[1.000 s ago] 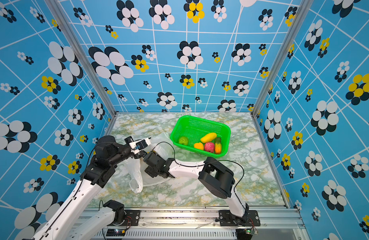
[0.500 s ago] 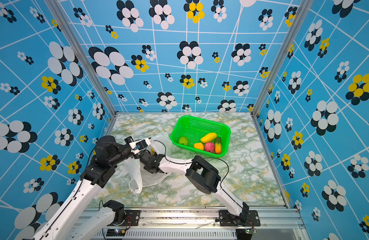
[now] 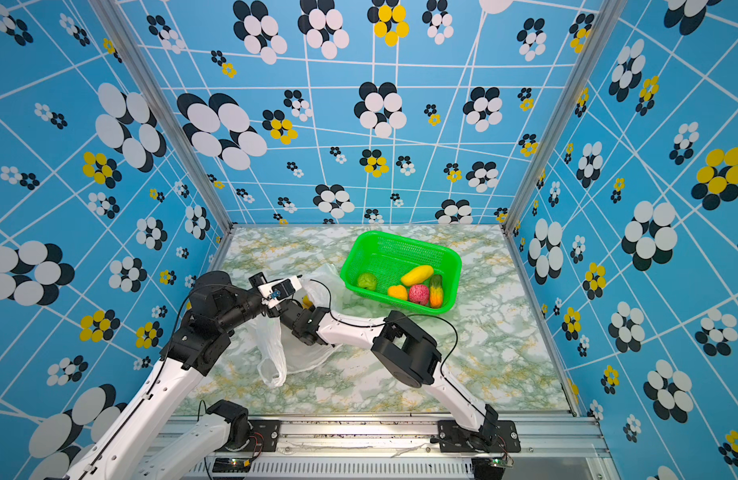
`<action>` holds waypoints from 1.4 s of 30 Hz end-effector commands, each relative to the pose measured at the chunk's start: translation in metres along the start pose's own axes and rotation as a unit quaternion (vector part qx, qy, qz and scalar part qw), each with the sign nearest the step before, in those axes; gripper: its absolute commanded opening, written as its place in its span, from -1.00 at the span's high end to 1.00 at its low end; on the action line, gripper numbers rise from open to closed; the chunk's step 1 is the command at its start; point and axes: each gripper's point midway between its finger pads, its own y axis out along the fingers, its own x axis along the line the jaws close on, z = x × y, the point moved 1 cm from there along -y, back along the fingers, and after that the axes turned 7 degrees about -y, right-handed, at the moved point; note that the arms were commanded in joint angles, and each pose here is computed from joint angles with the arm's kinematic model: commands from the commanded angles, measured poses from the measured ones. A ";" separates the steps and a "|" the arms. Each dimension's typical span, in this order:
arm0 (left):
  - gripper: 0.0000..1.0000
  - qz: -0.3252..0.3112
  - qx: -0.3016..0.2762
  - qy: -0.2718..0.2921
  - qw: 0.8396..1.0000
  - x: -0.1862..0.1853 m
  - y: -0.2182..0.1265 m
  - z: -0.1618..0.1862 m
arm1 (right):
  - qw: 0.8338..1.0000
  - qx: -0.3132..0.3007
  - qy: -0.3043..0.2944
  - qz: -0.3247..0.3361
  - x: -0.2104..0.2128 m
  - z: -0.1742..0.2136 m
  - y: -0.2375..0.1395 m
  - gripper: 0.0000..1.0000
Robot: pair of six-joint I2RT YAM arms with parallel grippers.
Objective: Untie the knot of the plastic bag and take out the fruit
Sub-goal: 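Lift the yellow mango out of the bag and carry it over the basket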
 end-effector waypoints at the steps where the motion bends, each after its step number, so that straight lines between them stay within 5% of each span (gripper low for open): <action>1: 1.00 -0.002 -0.004 0.005 1.000 0.001 -0.002 -0.004 | 0.999 -0.035 0.020 -0.001 -0.011 -0.014 -0.035 0.08; 23: 1.00 -0.042 0.028 -0.023 0.998 0.020 0.000 0.008 | 0.982 -0.181 0.049 0.011 0.010 -0.018 -0.151 0.29; 42: 1.00 -0.040 0.027 -0.024 0.999 0.019 0.000 0.008 | 0.933 -0.268 0.151 0.186 -0.087 0.014 -0.233 0.31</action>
